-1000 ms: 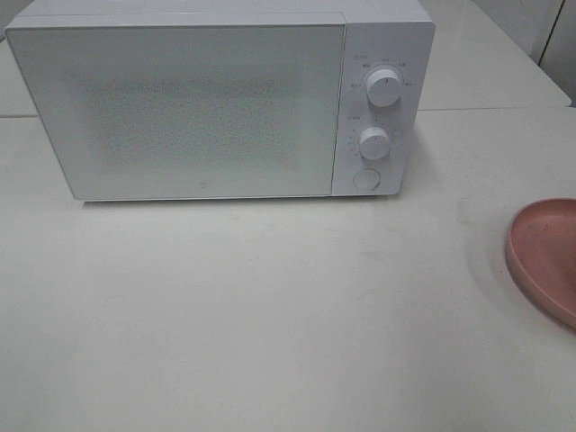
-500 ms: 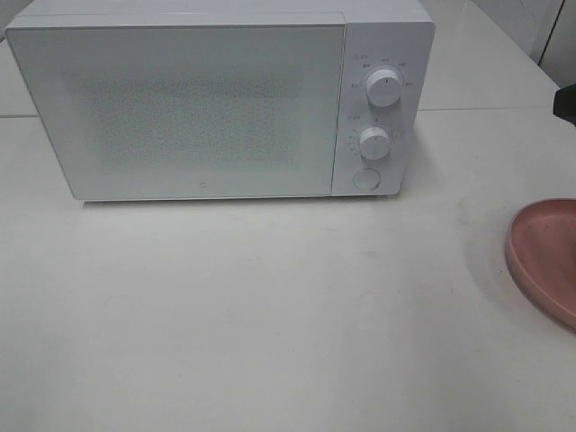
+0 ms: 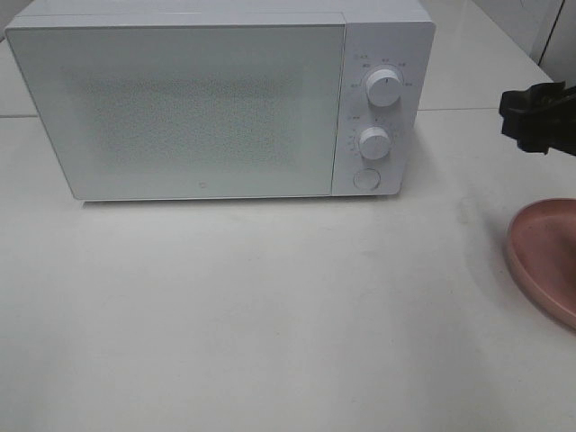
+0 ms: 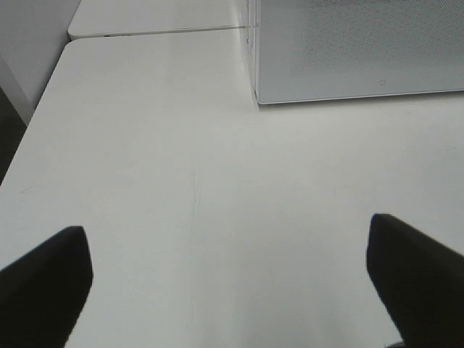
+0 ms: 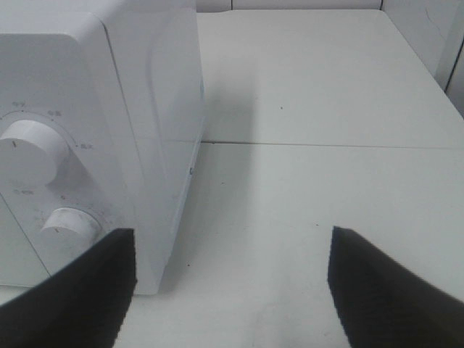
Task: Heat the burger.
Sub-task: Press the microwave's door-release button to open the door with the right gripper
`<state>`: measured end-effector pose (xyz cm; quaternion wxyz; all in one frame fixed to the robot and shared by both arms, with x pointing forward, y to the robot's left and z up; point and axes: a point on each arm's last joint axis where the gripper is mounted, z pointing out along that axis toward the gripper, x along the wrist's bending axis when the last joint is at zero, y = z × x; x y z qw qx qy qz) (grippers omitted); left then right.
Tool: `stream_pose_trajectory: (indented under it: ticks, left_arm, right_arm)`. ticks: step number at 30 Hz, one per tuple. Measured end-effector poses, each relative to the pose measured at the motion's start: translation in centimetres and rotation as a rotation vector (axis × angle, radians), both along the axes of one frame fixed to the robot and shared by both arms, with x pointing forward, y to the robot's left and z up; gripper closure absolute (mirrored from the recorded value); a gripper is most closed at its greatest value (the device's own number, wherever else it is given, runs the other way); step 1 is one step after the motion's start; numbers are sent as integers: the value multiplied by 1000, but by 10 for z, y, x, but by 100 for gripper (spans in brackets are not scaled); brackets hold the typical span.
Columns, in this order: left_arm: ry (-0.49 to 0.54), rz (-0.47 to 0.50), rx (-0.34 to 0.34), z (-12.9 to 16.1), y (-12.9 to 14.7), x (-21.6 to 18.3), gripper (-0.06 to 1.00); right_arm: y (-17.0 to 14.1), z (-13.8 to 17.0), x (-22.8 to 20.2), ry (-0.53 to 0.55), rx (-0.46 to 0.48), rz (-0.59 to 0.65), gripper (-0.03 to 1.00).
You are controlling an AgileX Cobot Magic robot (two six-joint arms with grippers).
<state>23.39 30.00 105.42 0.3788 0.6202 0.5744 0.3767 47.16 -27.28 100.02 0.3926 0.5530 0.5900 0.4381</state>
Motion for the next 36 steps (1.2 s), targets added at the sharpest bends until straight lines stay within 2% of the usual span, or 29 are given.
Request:
stream_pose_trajectory:
  ticks: [7, 9, 20, 36]
  left_arm:
    - [0, 0, 0, 0, 0, 0, -3]
    - [0, 0, 0, 0, 0, 0, -3]
    - [0, 0, 0, 0, 0, 0, -3]
    - [0, 0, 0, 0, 0, 0, -3]
  right_arm:
    - [19, -17, 4, -22, -16, 27, 22]
    - [34, -23, 6, -46, -16, 32, 22]
    - [69, -40, 3, -98, 0, 4, 22]
    - [103, -72, -10, -86, -35, -8, 22]
